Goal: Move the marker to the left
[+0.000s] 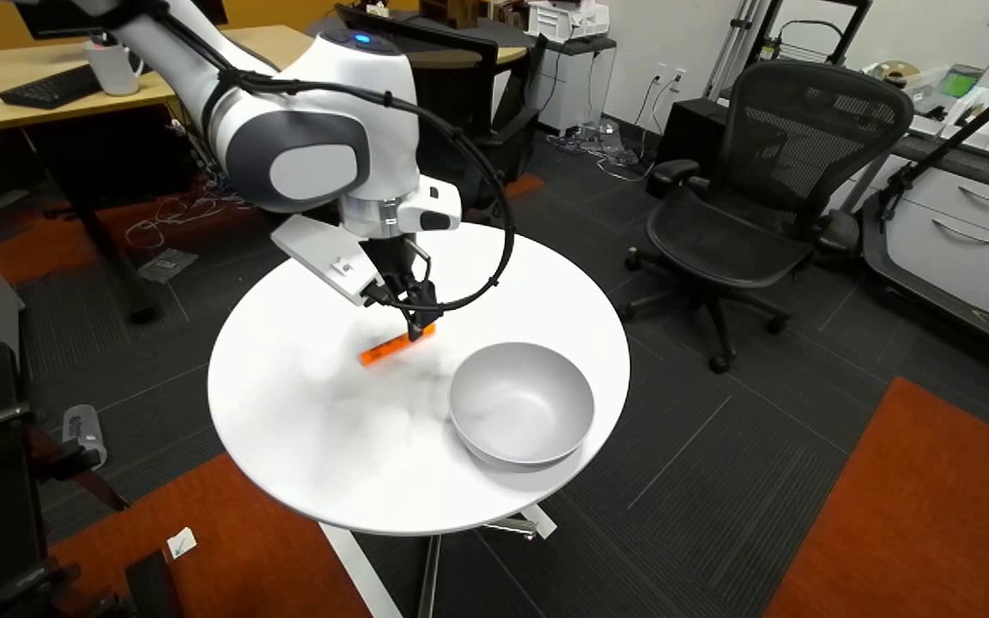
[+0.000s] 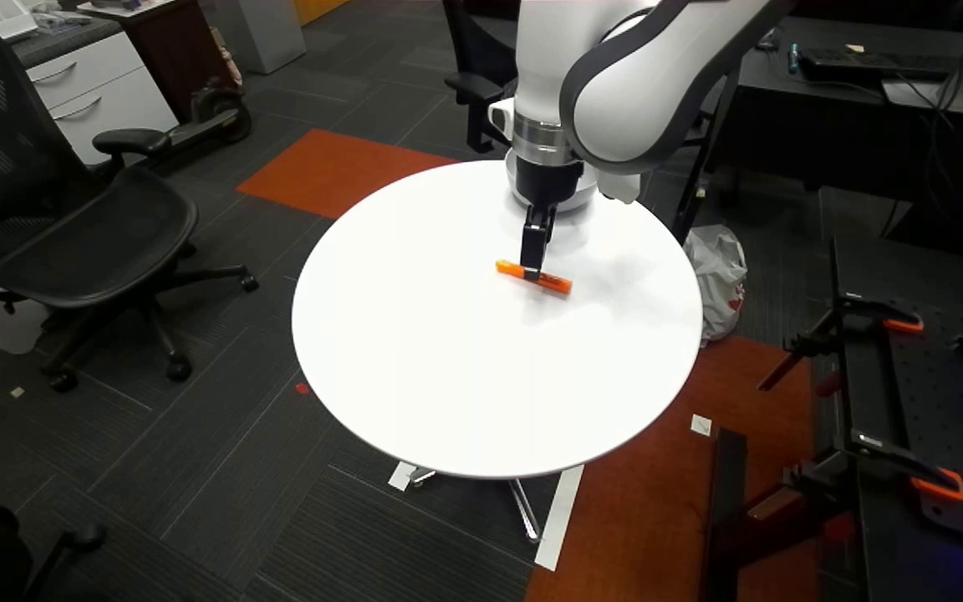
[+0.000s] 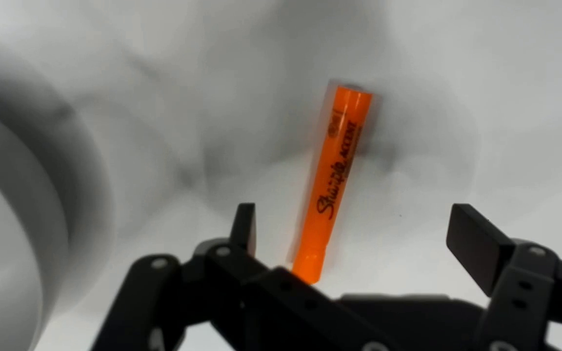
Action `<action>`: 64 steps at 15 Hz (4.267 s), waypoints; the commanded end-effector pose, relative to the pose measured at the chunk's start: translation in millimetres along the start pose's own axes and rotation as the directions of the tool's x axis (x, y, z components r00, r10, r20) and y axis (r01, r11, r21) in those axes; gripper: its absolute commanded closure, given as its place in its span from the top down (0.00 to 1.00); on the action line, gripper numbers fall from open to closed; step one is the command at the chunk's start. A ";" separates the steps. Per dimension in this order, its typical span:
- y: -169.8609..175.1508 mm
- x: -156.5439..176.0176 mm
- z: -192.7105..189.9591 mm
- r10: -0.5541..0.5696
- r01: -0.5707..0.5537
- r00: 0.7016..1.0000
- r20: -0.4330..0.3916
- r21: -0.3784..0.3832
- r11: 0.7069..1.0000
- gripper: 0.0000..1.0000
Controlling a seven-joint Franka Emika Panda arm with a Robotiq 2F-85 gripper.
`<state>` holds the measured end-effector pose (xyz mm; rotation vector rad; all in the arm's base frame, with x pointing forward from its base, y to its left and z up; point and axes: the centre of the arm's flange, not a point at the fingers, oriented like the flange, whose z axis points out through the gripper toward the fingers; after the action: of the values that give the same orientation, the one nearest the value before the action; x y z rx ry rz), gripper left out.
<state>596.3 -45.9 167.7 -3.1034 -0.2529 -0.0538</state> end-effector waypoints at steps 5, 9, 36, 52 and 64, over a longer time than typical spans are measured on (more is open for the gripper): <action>0.1 1.8 30.0 0.027 -0.027 0.999 0.024 0.024 0.999 1.00; -5.4 -4.3 43.7 0.026 -0.027 0.999 0.042 0.015 1.000 0.59; -114.5 124.6 4.7 0.266 -0.272 0.962 0.061 0.137 0.952 0.05; -135.8 130.4 28.1 0.258 -0.247 0.966 -0.033 0.200 0.948 0.66; -168.8 67.5 -41.8 0.218 -0.193 0.946 -0.239 0.121 0.974 1.00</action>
<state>677.8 134.6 186.3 -2.9299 0.0645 -0.3495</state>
